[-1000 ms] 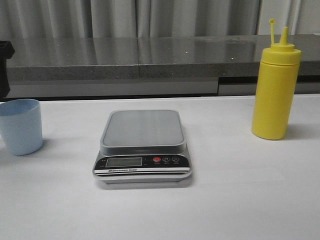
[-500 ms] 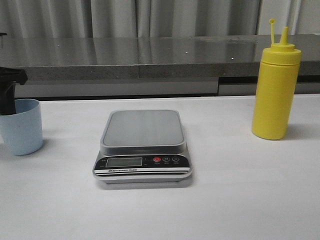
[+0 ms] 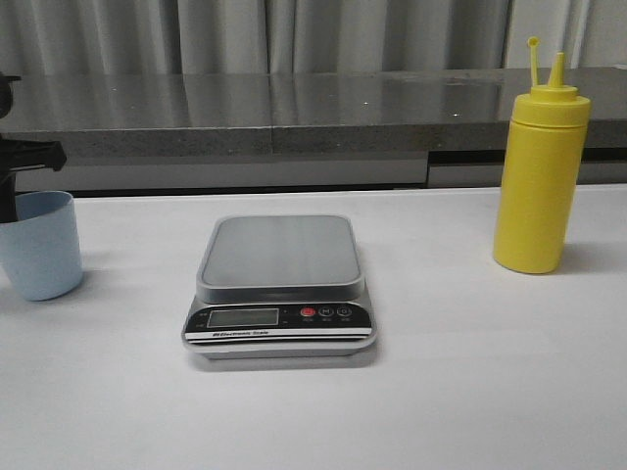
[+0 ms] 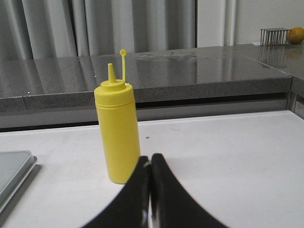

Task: Pour seasoning into cup on scale with both arms
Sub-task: 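Grasp the light blue cup with the left gripper and lift it, then carry the cup over the scale and set it down on the platform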

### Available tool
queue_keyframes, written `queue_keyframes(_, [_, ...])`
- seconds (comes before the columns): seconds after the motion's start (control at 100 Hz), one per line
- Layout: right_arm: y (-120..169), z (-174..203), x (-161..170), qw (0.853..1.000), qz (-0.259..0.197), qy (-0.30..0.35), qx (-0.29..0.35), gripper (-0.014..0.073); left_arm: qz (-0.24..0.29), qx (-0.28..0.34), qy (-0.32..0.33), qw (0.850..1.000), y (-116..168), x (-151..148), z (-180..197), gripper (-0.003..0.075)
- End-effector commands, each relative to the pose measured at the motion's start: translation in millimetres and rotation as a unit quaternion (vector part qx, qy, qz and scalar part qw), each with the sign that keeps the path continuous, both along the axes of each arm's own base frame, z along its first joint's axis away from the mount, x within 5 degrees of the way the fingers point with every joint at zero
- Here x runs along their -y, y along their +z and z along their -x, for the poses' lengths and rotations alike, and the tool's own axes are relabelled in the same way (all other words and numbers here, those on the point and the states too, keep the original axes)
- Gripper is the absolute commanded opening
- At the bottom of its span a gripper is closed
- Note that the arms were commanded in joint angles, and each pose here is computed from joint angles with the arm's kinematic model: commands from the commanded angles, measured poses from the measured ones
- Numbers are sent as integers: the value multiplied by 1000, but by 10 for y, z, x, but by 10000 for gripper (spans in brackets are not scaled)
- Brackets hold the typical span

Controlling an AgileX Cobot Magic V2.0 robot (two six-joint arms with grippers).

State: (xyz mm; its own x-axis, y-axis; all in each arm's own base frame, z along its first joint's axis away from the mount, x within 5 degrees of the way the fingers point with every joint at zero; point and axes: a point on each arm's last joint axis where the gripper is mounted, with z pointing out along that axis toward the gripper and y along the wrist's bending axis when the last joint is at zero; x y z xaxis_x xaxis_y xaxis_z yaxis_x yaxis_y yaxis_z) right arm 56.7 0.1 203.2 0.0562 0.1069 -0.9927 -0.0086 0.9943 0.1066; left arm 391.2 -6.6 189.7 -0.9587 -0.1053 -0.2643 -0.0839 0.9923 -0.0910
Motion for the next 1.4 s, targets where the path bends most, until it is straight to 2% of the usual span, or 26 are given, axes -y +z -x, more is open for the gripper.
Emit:
queue_keyframes(0.0, [143,37,1,998,2,-2,59,-69,4,44,7,999,289,-7,-17,-20])
queue_keyframes(0.09, [143,37,1,998,2,-2,59,-69,6,31,1,999,346,15,-14,-20])
queue_keyframes(0.27, [143,37,1,998,2,-2,59,-69,-2,34,-69,997,671,244,-71,-20])
queue_keyframes(0.42, [143,37,1,998,2,-2,59,-69,2,91,-118,989,1076,644,-145,-20])
queue_keyframes(0.62, [143,37,1,998,2,-2,59,-69,2,147,-193,970,1404,1251,-69,-20])
queue_keyframes(0.75, [143,37,1,998,2,-2,59,-69,11,167,-236,957,1422,1638,32,-20])
queue_keyframes(0.95, [143,37,1,998,2,-2,59,-69,14,144,-282,949,1205,2042,113,-20])
queue_keyframes(1.15, [143,37,1,998,2,-2,59,-69,12,114,-289,950,956,2158,67,-20])
queue_keyframes(1.39, [143,37,1,998,2,-2,59,-69,11,108,-288,951,908,2151,45,-15])
